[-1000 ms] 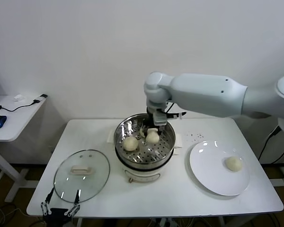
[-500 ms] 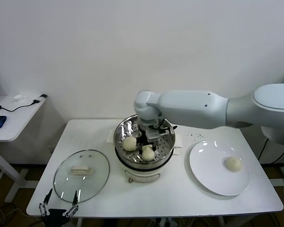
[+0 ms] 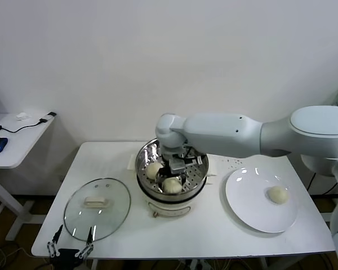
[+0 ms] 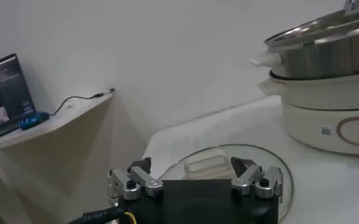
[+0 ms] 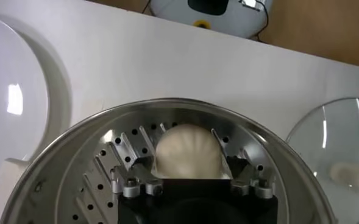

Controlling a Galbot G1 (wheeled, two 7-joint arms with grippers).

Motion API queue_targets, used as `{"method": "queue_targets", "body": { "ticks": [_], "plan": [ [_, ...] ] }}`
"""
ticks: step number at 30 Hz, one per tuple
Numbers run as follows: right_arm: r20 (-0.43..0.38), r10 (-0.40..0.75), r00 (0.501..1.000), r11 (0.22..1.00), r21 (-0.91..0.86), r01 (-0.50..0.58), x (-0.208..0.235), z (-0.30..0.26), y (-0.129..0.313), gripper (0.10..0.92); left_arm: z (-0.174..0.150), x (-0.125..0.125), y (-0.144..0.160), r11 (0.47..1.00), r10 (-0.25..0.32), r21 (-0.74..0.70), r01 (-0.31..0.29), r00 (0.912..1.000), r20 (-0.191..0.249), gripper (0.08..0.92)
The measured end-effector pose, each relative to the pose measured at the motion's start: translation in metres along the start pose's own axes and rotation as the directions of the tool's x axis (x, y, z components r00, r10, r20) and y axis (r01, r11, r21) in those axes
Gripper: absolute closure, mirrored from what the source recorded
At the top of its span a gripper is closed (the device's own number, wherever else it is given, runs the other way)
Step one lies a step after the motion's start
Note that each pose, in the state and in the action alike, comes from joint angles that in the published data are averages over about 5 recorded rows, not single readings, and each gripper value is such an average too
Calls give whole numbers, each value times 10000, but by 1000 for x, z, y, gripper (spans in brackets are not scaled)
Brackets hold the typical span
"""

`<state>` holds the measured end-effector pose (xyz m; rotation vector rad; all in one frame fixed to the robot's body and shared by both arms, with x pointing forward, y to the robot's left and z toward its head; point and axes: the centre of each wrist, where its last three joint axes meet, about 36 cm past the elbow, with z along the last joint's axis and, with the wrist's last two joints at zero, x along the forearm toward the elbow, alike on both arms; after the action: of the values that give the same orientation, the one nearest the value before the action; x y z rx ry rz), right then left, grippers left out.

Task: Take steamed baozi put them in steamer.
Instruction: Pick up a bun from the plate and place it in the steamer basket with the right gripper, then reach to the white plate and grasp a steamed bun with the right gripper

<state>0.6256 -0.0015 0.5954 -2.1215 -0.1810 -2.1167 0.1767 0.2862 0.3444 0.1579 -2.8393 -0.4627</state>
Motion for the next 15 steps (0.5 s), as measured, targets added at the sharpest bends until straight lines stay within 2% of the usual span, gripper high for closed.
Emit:
{"method": "queue_targets", "body": {
  "ticks": [8, 12, 15],
  "plan": [
    [-363, 306, 9989, 9948, -956, -339, 33, 15, 25, 200, -1, 0, 0, 10000, -5, -7, 5, 10000, 37, 177],
    [-765, 636, 9950, 9644, -2516, -810, 58, 26, 62, 200, -4, 0, 0, 10000, 15, -20, -15, 9999, 120, 177],
    [-1095, 951, 9894, 8946, -4265, -1332, 75, 30, 99, 200, -5, -1, 0, 10000, 62, -23, -62, 9998, 174, 177]
  ]
}}
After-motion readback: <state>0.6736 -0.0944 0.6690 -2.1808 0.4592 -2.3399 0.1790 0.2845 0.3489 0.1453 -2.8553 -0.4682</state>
